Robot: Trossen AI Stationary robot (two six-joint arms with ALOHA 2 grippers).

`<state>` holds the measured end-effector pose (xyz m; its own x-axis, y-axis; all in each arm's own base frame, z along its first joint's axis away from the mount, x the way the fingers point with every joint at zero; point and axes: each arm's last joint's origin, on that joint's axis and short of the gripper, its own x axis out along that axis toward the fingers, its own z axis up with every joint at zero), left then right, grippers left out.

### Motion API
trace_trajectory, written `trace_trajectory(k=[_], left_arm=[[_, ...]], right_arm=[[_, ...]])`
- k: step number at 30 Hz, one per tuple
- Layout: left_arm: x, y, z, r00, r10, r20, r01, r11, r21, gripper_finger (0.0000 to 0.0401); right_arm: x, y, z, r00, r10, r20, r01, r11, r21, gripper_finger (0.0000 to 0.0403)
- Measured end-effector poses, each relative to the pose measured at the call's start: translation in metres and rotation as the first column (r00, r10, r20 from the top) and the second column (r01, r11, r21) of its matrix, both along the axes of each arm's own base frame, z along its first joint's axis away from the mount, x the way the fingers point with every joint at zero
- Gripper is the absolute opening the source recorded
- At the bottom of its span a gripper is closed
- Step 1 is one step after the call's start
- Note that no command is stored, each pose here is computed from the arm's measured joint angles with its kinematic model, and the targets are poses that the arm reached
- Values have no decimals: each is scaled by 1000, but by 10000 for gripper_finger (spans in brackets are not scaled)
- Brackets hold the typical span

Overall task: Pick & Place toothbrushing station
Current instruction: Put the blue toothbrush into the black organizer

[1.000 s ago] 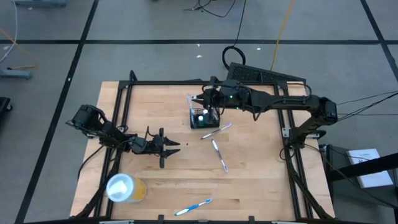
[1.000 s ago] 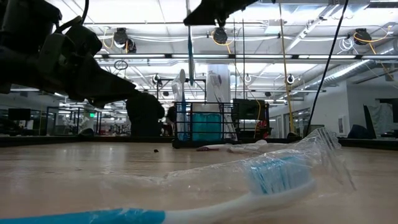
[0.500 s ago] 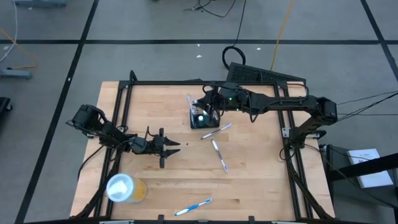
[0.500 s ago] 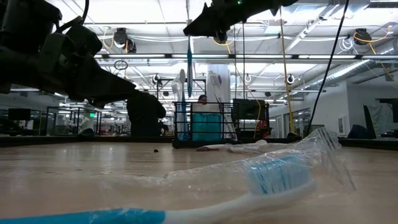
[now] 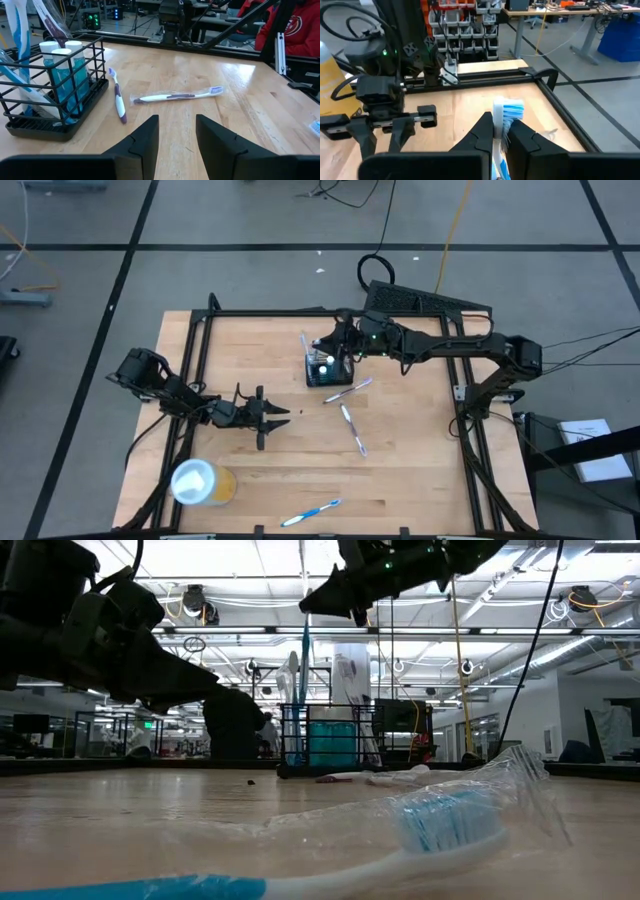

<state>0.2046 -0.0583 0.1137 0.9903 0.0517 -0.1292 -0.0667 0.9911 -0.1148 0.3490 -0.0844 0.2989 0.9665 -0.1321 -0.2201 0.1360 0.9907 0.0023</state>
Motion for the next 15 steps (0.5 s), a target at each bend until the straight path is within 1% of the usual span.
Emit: trace_trajectory(k=[4,9,15], left_arm=[[0,0,0,1000,0,0,0,1000,0,131],[0,0,0,1000,0,0,0,1000,0,131],[0,0,0,1000,18,2,-18,1000,3,131]], right_arm=[[-4,-6,-12,1000,-19,5,18,1000,12,14],[-9,-13,-23,1000,-11,16,11,999,44,14],[0,-19,-45,999,20,-32,-18,998,68,14]])
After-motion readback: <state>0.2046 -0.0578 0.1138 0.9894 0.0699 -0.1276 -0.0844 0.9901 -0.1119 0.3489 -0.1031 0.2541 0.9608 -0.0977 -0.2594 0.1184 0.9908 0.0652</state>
